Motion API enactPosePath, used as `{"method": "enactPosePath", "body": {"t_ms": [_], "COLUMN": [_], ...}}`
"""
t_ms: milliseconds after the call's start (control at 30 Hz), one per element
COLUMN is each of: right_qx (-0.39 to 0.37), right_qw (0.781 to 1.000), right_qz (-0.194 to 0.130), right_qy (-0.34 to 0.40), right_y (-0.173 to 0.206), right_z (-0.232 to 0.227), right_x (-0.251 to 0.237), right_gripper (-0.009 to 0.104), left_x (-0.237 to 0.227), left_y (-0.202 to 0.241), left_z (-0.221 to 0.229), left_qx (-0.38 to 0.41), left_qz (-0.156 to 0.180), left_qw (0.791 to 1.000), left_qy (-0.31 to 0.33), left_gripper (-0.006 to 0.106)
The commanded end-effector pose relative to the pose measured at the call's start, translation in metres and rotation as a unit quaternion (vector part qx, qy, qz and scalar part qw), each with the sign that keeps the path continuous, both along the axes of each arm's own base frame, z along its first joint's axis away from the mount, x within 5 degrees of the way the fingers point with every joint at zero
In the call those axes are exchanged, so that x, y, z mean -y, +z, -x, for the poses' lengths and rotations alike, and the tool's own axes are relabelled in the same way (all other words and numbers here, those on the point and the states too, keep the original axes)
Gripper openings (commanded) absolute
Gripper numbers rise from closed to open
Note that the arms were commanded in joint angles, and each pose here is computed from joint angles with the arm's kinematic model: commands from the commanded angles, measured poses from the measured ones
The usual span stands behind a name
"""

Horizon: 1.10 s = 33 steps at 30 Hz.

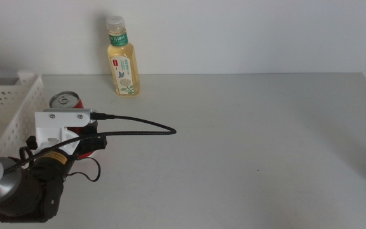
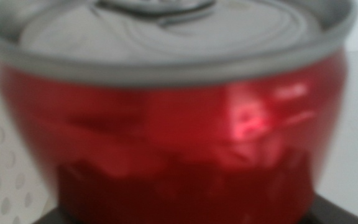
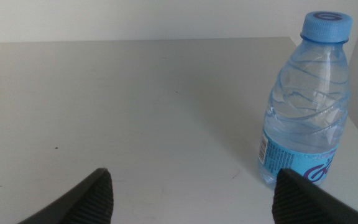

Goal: Use arms to grab the bottles and put them into the dustbin to the left of the table.

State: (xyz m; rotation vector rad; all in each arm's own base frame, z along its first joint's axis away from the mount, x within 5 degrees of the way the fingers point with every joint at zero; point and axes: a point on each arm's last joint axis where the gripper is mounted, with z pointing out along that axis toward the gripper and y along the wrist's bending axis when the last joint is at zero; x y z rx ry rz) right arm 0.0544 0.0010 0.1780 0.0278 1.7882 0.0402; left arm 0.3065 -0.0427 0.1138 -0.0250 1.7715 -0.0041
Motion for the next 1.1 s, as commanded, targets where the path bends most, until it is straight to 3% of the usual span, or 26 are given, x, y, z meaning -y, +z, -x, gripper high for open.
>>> {"method": "enactPosePath", "body": {"t_ms": [0, 200, 300, 767, 1067], "right_qx": [0.051, 0.051, 0.051, 0.051, 0.051], "right_qw": [0.999, 0.999, 0.999, 0.999, 0.999], "right_qz": [0.008, 0.008, 0.008, 0.008, 0.008], "right_qy": [-0.004, -0.004, -0.004, -0.004, -0.004], "right_y": [0.011, 0.011, 0.011, 0.011, 0.011], "right_z": [0.001, 0.001, 0.001, 0.001, 0.001], "right_x": [0.001, 0.001, 0.001, 0.001, 0.001], "right_gripper": [0.065, 0.065, 0.065, 0.065, 0.065], "left_x": [0.000, 0.005, 0.005, 0.009, 0.015], "left_y": [0.028, 0.029, 0.032, 0.093, 0.136], "left_z": [-0.006, -0.005, -0.004, 0.022, 0.027], "left_qx": [0.100, 0.099, 0.062, -0.076, -0.298], "left_qz": [0.008, 0.006, 0.011, 0.011, -0.017], "left_qw": [0.995, 0.995, 0.998, 0.994, 0.948], "left_qy": [0.003, -0.023, -0.025, -0.072, -0.106], "left_gripper": [0.060, 0.014, 0.000, -0.002, -0.002]}}
